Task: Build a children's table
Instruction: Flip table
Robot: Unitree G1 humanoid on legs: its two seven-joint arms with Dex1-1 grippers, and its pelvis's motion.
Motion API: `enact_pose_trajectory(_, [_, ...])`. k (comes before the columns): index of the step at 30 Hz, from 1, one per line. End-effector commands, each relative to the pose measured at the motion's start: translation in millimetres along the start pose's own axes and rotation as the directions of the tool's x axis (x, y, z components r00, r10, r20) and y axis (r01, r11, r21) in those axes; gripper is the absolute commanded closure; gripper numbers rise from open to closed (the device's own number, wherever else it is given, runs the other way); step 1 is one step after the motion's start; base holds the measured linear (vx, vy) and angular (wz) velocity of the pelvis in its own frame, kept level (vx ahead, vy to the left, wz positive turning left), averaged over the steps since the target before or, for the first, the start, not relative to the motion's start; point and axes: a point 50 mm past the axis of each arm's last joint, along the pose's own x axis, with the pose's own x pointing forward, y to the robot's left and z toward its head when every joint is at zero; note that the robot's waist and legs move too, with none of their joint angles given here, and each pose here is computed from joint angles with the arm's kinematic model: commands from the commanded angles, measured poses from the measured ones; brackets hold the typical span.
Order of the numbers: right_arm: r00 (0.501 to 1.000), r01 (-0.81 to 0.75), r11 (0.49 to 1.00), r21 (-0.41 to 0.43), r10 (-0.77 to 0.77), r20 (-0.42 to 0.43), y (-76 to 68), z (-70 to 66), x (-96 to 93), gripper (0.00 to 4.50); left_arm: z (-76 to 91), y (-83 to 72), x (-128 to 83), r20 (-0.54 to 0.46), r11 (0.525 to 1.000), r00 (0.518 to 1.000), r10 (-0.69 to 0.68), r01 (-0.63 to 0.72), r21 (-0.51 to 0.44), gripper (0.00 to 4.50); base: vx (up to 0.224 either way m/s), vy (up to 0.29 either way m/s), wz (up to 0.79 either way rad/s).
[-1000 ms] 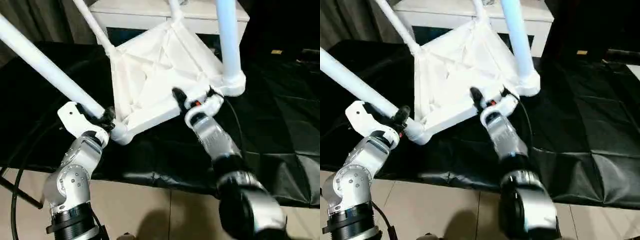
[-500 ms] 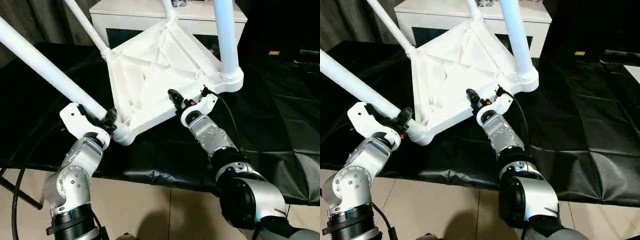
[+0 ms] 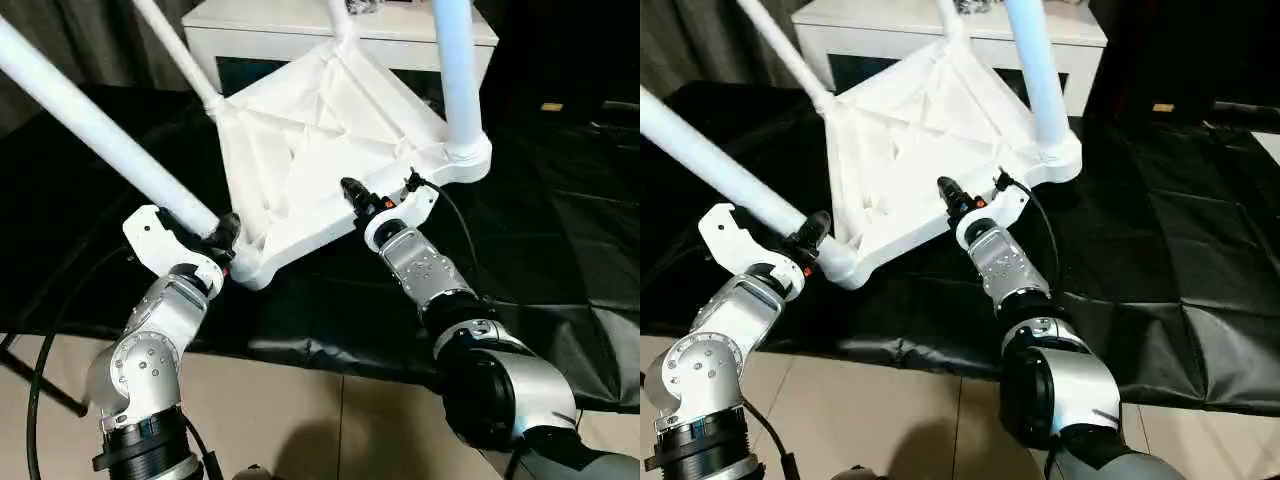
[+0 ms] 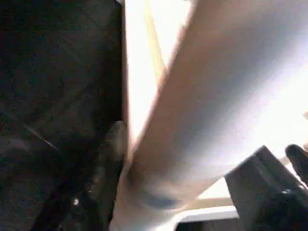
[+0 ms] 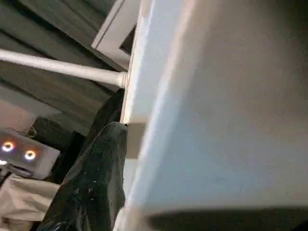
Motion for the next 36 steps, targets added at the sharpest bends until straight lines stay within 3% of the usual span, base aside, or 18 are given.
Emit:
enact_pose_trajectory(1, [0.991,0.075,0.978,-0.197,-0.051,0.122,-1.4,39.4,-0.5,2.25,11.3,6.9,-1,0.062,0.997,0.997,0.051,-0.055,0.054,0.93,0.0,0.0,0.0])
enact_pose_trajectory(5, [0.982,0.095,0.962,-0.257,-0.048,0.184,-2.2,59.4,-4.0,2.27,28.2,18.7,-3,0.162,0.988,0.98,0.12,-0.134,0.079,0.71,0.0,0.0,0.0])
enact_pose_trajectory(8, [0.972,0.119,0.91,-0.398,-0.026,0.232,-0.8,76.3,-10.7,2.33,44.2,26.4,-8,0.239,0.978,0.958,0.156,-0.184,0.098,0.65,0.0,0.0,0.0])
enact_pose_trajectory(10, [0.963,0.151,0.881,-0.449,-0.029,0.268,-1.7,84.1,-16.4,2.36,51.4,35.4,-12,0.278,0.961,0.937,0.21,-0.25,0.118,0.65,0.0,0.0,0.0])
enact_pose_trajectory(18, [0.932,0.26,0.827,-0.499,-0.079,0.355,-9.2,100.0,-33.9,2.45,59.3,52.6,-19,0.339,0.924,0.893,0.296,-0.358,0.137,0.65,0.0,0.0,0.0])
enact_pose_trajectory(20, [0.921,0.301,0.794,-0.529,-0.098,0.376,-11.1,105.1,-42.2,2.47,63.1,55.8,-21,0.366,0.907,0.879,0.305,-0.385,0.168,0.65,0.0,0.0,0.0])
enact_pose_trajectory(24, [0.918,0.332,0.749,-0.574,-0.117,0.379,-8.5,107.4,-51.5,2.52,65.5,55.1,-21,0.378,0.9,0.879,0.292,-0.386,0.203,0.65,0.0,0.0,0.0])
enact_pose_trajectory(30, [0.909,0.379,0.663,-0.646,-0.136,0.393,2.5,105.9,-65.8,2.53,66.4,46.1,-17,0.367,0.884,0.907,0.208,-0.335,0.326,0.65,0.0,0.0,0.0])
enact_pose_trajectory(33, [0.923,0.36,0.618,-0.699,-0.128,0.362,7.6,101.3,-69.0,2.54,61.6,29.3,-13,0.297,0.855,0.952,0.073,-0.213,0.472,0.65,0.0,0.0,0.0])
enact_pose_trajectory(36, [0.927,0.358,0.582,-0.73,-0.13,0.352,10.4,104.2,-71.7,2.56,57.9,15.6,-11,0.234,0.829,0.972,-0.018,-0.116,0.547,0.65,0.0,0.0,0.0])
